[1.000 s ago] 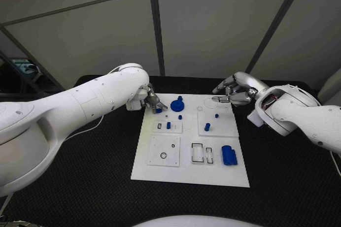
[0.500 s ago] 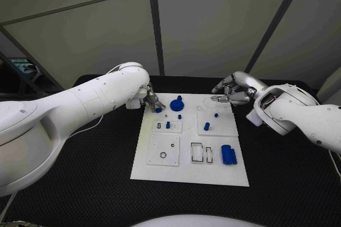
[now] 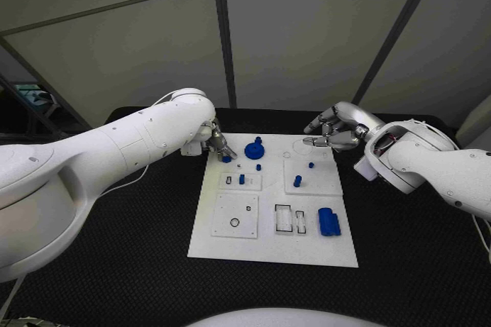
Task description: Assemble the parts on the task board
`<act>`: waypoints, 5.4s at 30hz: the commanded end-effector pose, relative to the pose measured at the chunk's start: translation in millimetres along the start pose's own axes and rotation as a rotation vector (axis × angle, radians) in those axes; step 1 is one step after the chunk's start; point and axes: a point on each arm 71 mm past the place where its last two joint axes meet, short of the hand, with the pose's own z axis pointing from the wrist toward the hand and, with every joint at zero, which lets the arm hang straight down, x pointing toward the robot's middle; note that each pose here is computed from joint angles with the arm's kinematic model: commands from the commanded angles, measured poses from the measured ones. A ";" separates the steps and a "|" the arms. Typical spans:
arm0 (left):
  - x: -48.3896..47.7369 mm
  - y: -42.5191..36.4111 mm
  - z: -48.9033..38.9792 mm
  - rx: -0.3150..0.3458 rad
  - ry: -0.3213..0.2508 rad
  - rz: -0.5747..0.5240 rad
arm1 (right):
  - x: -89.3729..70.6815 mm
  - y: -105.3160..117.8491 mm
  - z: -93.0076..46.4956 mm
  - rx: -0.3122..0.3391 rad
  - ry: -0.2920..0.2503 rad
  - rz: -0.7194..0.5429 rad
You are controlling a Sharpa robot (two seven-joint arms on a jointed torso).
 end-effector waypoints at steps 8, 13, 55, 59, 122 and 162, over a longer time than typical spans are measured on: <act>2.8 0.4 1.6 0.001 0.008 0.021 | -0.3 1.1 0.3 -0.004 0.003 -0.002; 2.9 0.4 1.7 0.004 0.008 0.021 | -0.2 1.2 0.5 -0.004 0.003 -0.002; 3.6 -1.6 0.5 0.027 -0.004 0.035 | 0.9 2.4 1.3 -0.007 0.007 -0.004; 3.3 -1.6 -0.1 0.042 -0.009 0.023 | 0.8 2.2 1.2 -0.006 0.007 -0.004; 8.1 21.7 -20.6 0.170 0.003 -0.110 | -2.0 -2.8 -0.3 0.001 0.004 -0.009; 9.7 30.2 -29.9 0.218 -0.020 -0.126 | -3.1 -4.1 -1.8 0.005 0.005 -0.010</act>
